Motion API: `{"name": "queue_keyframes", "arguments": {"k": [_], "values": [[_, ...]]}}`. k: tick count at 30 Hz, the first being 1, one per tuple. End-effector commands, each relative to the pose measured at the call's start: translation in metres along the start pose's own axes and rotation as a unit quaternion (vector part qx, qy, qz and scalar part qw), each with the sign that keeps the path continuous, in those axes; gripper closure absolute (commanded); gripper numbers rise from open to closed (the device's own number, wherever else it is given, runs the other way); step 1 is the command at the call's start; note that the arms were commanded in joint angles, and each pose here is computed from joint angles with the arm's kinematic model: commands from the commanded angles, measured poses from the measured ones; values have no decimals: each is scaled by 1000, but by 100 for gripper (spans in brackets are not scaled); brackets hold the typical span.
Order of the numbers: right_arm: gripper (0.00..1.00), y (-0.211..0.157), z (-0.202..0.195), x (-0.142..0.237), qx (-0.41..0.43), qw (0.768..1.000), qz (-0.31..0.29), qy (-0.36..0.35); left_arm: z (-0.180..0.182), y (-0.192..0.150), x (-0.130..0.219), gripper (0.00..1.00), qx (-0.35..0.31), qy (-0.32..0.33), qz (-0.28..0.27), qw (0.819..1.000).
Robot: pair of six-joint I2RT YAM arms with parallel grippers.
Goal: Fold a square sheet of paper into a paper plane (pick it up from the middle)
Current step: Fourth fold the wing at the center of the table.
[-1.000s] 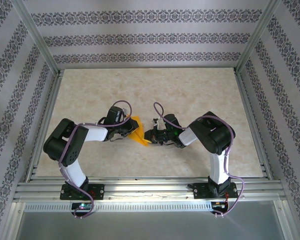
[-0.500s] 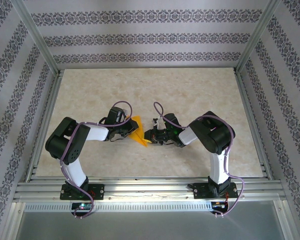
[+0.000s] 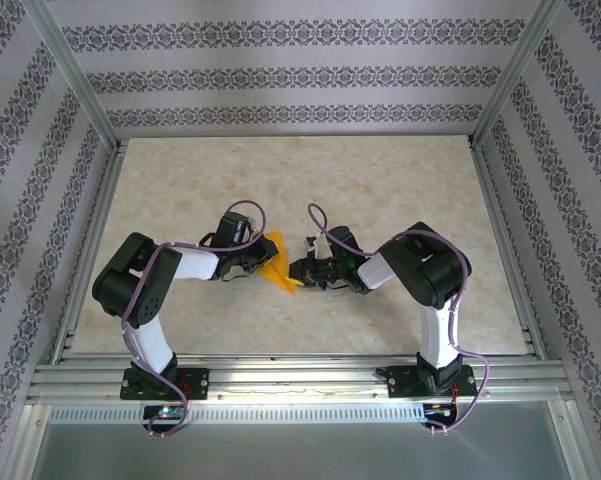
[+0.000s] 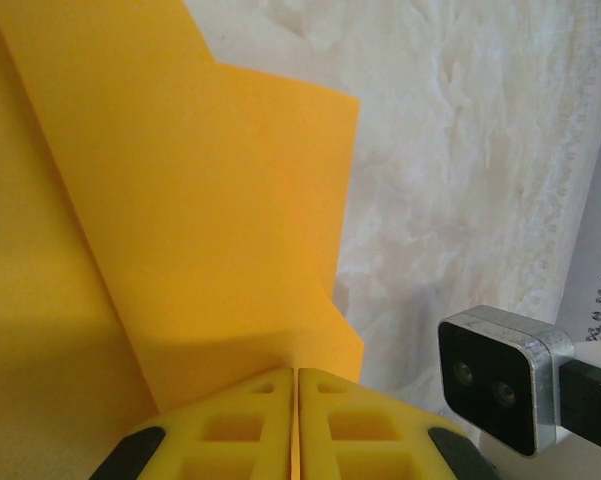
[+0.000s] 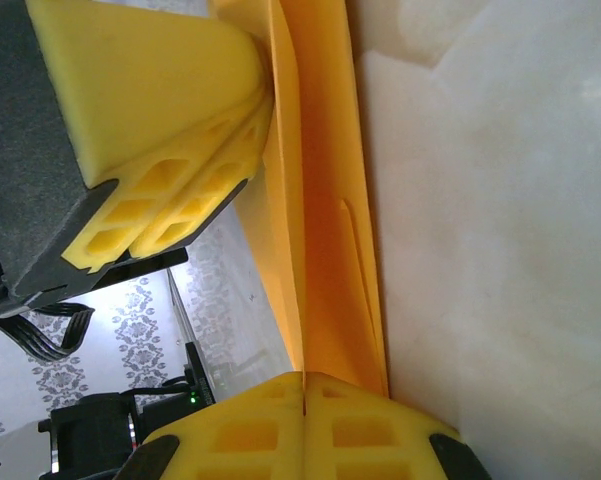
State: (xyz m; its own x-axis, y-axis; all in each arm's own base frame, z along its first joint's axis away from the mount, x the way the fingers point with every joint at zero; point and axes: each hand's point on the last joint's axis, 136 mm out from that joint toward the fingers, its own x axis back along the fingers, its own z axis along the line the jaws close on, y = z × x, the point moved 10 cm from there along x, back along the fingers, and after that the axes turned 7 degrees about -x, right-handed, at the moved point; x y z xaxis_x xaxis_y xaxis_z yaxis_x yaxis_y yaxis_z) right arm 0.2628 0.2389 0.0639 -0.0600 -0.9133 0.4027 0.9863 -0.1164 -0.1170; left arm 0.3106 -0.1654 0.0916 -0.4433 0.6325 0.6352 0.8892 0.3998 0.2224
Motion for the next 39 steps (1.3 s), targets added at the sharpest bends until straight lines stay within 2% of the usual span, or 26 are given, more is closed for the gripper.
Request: {"name": "queue_keyframes", "arguments": {"k": [1,15,21,26,32,36,39], "values": [[100,-6,-24,-2,-49,998,20,-41,3,-2,-6,91,-9,20,9,1000],[100,-5,-20,-1,-51,998,21,-37,10,-5,-12,92,-5,37,29,999],[87,-9,-10,6,-38,998,12,-39,15,-9,-14,92,-1,47,38,998],[85,-14,-11,10,-28,998,4,-61,16,-9,-15,93,1,46,40,998],[81,-21,-6,11,4,993,-4,-118,16,-10,-14,93,1,44,40,998],[77,-26,2,14,56,975,-12,-214,16,-10,-15,93,2,42,41,998],[77,-26,1,12,62,972,-12,-226,16,-9,-16,93,4,39,42,998]]}}
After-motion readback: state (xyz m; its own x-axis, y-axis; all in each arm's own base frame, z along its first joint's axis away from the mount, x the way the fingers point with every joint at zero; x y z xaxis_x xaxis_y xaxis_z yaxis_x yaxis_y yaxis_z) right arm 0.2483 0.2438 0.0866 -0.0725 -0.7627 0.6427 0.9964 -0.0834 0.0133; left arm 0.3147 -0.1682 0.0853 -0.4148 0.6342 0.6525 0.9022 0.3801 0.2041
